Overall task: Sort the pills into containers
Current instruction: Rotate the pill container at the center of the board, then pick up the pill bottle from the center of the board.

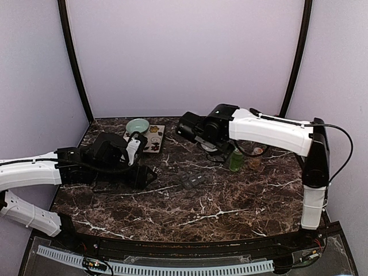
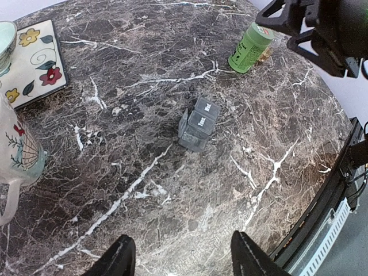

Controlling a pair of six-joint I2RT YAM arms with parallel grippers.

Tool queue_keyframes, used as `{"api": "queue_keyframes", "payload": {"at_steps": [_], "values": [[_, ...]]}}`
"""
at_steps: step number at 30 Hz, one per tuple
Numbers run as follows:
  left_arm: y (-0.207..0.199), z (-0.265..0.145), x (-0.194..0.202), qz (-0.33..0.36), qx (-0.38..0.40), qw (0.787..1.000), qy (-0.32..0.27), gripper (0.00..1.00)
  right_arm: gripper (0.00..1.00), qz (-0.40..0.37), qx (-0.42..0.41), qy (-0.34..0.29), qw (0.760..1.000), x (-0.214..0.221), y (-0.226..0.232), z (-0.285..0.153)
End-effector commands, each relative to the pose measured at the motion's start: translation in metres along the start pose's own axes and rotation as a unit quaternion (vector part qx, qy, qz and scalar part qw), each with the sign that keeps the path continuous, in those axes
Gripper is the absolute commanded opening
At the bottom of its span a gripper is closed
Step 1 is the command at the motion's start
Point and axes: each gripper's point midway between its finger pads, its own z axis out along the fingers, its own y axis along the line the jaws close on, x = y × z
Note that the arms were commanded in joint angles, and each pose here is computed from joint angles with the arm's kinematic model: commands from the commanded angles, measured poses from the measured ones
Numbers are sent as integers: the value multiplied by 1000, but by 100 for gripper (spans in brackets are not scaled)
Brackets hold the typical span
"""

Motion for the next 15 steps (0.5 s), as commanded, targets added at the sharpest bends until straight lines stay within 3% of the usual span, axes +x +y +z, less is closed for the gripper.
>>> {"api": "queue_keyframes", "payload": {"at_steps": [1,15], "values": [[-8,-4,-21,6,5,1000,-27,60,63,-90,-7,-51,995,-49,-11,-15],[-26,3,-25,28,45,998,-18,63,67,-243,-18,74,967,-70,-50,23]]}}
